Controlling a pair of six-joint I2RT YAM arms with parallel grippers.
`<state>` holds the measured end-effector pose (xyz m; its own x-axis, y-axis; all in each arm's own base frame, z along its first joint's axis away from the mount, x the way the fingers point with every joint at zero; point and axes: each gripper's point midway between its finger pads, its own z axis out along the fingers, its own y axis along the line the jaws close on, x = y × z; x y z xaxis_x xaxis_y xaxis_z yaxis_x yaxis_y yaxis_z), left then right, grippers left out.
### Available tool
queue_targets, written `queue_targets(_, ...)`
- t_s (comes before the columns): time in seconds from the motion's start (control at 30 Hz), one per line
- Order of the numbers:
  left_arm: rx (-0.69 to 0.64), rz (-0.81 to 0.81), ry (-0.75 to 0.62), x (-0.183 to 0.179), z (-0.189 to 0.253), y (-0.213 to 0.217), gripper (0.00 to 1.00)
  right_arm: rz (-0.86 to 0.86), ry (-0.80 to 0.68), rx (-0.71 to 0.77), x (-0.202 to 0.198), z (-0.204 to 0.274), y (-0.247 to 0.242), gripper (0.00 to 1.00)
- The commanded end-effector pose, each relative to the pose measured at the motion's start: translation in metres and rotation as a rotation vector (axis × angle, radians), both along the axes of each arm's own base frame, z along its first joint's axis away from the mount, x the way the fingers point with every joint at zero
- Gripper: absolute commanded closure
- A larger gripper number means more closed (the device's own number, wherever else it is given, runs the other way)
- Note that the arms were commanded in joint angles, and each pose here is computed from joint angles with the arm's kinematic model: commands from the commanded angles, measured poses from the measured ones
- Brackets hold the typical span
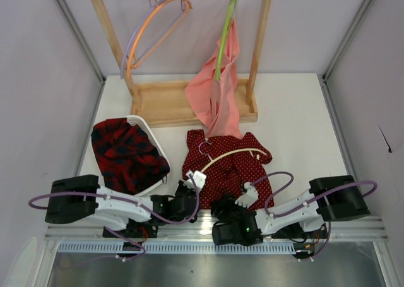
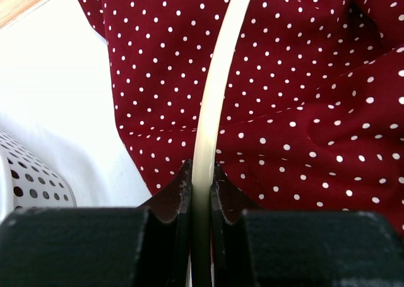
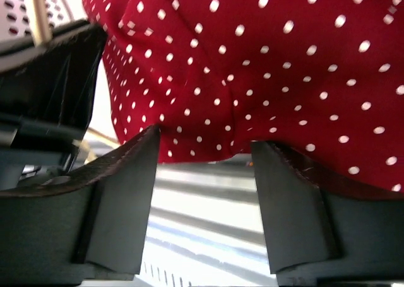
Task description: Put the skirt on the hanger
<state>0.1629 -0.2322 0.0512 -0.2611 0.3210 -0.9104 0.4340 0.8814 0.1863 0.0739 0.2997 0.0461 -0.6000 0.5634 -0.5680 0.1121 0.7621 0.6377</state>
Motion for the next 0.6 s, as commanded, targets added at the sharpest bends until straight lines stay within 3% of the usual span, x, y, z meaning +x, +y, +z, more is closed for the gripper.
queue_targets(0.0,-0.134,0.047,-0.044,0.008,0.025,-0.008,1.0,-0.399,0.111,0.588,0.029,0.041,0.013,0.39)
queue_targets(0.1,-0.135,0.046,-0.046,0.008,0.024,-0.008,1.0,-0.397,0.111,0.559,0.03,0.038,0.012,0.58)
queue_targets(0.13,-0.135,0.046,-0.046,0.008,0.024,-0.007,1.0,-0.398,0.113,0.551,0.031,0.038,0.01,0.77)
queue_targets(0.2,-0.133,0.046,-0.046,0.008,0.024,-0.008,1.0,-0.385,0.118,0.526,0.03,0.036,0.009,0.97)
queue_targets(0.57,-0.124,0.043,-0.04,0.01,0.02,-0.007,1.0,-0.193,0.059,0.49,0.01,0.109,-0.023,1.0)
